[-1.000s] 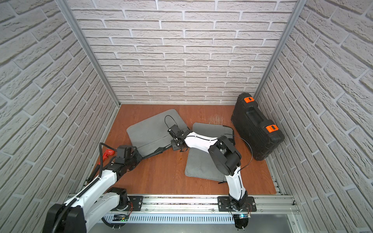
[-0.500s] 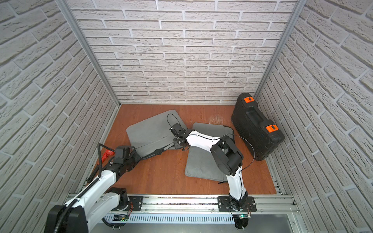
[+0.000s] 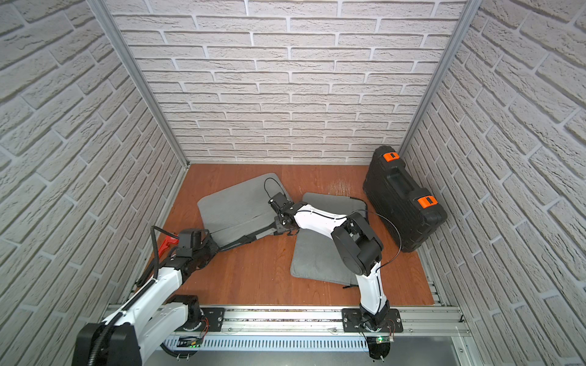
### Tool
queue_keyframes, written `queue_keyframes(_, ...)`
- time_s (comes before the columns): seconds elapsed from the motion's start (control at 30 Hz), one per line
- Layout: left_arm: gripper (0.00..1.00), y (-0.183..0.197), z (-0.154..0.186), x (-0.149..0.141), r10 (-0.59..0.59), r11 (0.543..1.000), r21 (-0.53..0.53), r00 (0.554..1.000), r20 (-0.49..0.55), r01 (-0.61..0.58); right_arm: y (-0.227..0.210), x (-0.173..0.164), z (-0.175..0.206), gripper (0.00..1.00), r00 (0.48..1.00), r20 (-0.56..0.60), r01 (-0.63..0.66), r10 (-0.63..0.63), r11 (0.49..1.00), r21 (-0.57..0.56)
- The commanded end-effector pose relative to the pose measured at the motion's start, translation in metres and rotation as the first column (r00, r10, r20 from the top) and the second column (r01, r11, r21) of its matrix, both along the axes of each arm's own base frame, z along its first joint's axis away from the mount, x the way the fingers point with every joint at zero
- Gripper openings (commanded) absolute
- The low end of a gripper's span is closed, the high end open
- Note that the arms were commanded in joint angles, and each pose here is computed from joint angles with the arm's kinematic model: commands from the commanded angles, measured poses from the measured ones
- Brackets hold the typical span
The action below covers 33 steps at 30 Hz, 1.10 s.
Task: Open the zippered laptop bag and take out the laptop
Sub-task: Adjust the zippered laptop bag at the center of the board.
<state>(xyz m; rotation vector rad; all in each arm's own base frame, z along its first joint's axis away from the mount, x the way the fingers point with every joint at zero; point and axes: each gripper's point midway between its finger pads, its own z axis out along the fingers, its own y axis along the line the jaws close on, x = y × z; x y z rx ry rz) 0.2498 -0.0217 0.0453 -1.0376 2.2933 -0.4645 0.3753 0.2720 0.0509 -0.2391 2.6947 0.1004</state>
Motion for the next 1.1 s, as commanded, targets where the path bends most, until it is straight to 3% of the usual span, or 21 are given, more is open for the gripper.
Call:
queue_keyframes(0.0, 0.00, 0.026, -0.002, -0.002, 0.079, 0.993, 0.089, 0.997, -0.011, -0.078, -0.037, 0.011, 0.020, 0.06, 0.995, 0.065, 0.080, -0.075, 0.994, -0.072)
queue_keyframes(1.07, 0.00, 0.065, 0.010, 0.031, 0.160, 0.981, 0.105, 0.987, 0.031, -0.162, -0.060, 0.004, 0.025, 0.06, 0.987, 0.105, 0.129, -0.119, 0.987, -0.096)
